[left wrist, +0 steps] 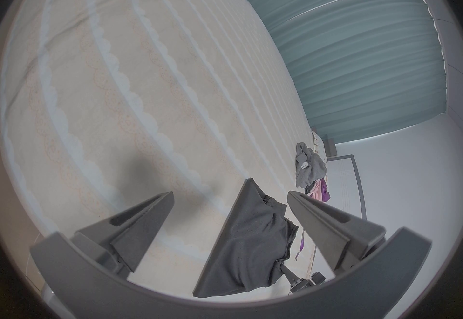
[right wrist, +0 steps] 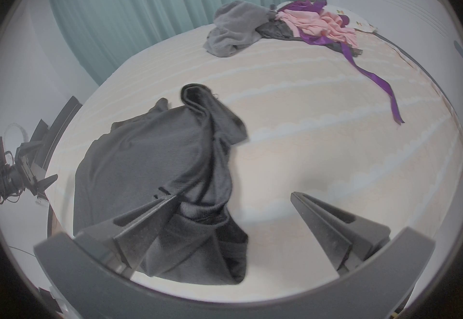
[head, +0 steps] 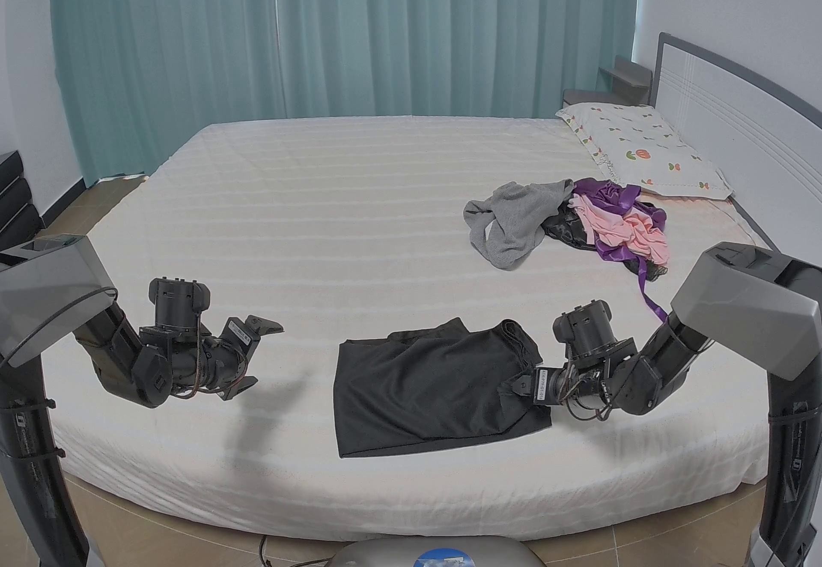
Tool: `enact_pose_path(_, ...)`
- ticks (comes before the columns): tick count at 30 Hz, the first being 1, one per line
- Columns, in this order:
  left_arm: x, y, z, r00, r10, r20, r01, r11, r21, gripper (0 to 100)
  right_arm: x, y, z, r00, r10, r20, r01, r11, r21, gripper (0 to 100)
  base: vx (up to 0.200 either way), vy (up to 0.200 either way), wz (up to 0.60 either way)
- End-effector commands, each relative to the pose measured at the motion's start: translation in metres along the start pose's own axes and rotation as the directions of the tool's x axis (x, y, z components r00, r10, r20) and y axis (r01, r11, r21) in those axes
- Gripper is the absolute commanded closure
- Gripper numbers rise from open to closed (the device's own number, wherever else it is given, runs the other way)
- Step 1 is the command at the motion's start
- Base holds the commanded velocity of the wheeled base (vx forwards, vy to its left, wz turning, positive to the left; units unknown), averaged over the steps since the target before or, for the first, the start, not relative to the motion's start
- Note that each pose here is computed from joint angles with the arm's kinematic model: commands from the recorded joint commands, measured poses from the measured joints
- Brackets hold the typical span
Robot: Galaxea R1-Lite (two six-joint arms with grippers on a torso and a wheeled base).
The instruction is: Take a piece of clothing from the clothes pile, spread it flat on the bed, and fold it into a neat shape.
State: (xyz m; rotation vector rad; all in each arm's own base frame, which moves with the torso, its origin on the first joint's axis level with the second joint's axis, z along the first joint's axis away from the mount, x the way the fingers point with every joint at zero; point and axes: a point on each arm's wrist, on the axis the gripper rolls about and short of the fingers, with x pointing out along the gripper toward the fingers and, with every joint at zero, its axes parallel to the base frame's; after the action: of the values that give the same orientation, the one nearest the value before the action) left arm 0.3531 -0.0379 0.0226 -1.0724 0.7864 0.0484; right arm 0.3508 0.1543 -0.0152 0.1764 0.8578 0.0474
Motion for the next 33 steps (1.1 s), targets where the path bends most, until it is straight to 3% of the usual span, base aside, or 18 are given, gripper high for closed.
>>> enact_pose_path(1, 0.000, 0.000, 0.000, 1.000, 0.001, -0.001, -0.001, 1.000, -0.001, 0, -0.016, -0.022, 0.000, 1.000, -0.021, -0.019, 0.022, 0.999, 0.031, 0, 0.000, 0.000, 0.00)
enact_pose_path(6, 0.000, 0.001, 0.000, 1.000, 0.002, -0.002, -0.002, 1.000, -0.001, 0, -0.020, -0.037, -0.005, 0.998, -0.034, -0.049, 0.036, 0.998, 0.042, 0, 0.000, 0.000, 0.00)
enact_pose_path(7, 0.000, 0.001, 0.000, 1.000, 0.002, -0.002, -0.002, 1.000, -0.001, 0, -0.022, -0.051, -0.005, 0.998, -0.037, -0.058, 0.041, 0.997, 0.070, 0, 0.000, 0.000, 0.00)
enact_pose_path(12, 0.000, 0.001, 0.000, 1.000, 0.002, -0.002, -0.002, 1.000, -0.001, 0, -0.034, -0.061, 0.001, 1.000, -0.001, -0.013, 0.002, 0.994, 0.107, 0, 0.000, 0.000, 0.00)
enact_pose_path(18, 0.000, 0.001, 0.000, 1.000, 0.002, -0.002, -0.002, 1.000, -0.001, 0, -0.048, -0.050, 0.017, 0.995, 0.080, 0.053, -0.085, 0.990, 0.108, 0, 0.000, 0.000, 0.00)
enact_pose_path(25, 0.000, 0.001, 0.000, 1.000, 0.002, -0.002, -0.002, 1.000, -0.001, 0, -0.033, -0.015, 0.013, 0.987, 0.159, 0.036, -0.162, 0.981, 0.103, 0, 0.000, 0.000, 0.00)
enact_pose_path(32, 0.000, 0.001, 0.000, 1.000, 0.002, -0.002, -0.002, 1.000, -0.001, 0, -0.018, -0.002, 0.006, 0.978, 0.207, -0.012, -0.205, 0.975, 0.083, 0, 0.000, 0.000, 0.00)
enact_pose_path(33, 0.000, 0.001, 0.000, 1.000, 0.002, -0.002, -0.002, 1.000, -0.001, 0, -0.018, -0.002, 0.005, 0.978, 0.206, -0.013, -0.205, 0.975, 0.082, 100, 0.000, 0.000, 0.00)
